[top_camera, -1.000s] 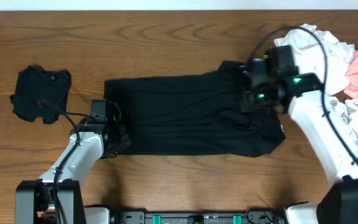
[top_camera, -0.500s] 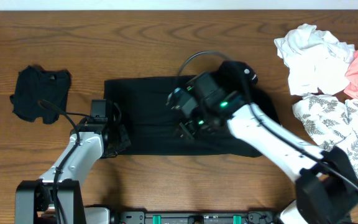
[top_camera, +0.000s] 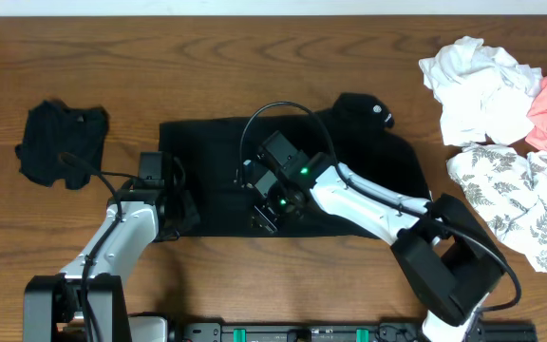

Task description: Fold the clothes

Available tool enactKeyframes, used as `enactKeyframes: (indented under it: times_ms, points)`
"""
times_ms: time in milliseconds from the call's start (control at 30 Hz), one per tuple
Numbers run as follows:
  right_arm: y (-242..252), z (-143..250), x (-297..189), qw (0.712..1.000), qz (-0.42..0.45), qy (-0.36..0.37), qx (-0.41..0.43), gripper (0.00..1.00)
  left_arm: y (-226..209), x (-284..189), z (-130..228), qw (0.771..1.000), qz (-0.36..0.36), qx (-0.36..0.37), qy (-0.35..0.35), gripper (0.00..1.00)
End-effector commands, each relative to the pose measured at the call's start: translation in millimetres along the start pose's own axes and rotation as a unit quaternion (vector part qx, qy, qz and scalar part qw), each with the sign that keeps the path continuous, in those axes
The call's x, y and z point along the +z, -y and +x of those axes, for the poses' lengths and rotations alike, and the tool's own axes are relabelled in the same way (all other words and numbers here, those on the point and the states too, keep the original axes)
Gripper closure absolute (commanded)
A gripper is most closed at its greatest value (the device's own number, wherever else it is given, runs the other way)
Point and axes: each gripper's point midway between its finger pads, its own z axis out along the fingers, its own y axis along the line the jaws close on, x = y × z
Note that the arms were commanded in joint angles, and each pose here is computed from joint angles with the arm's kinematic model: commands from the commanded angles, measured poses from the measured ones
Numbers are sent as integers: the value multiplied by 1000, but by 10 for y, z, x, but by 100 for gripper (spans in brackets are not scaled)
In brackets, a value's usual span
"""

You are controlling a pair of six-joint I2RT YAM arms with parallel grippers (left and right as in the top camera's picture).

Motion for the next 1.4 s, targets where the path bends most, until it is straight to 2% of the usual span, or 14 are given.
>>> enactKeyframes:
  times_ms: [0, 367, 600, 933, 1367]
  points:
    - [19, 7, 74, 1000, 4, -1, 3, 52, -137, 111, 184, 999, -24, -9, -31, 92]
    - [96, 160, 240, 998, 7, -32, 61, 52, -137, 111, 185, 999, -24, -9, -31, 92]
    - [111, 172, 253, 997, 10, -34, 62, 51, -134, 81, 183, 999, -24, -9, -30, 92]
    - [128, 179, 251, 997, 15, -35, 63, 50, -29, -144, 29, 1000, 5, -5, 21, 92]
    - [127, 196, 250, 997, 15, -39, 66, 50, 38, -158, -114, 999, 18, -3, 50, 92]
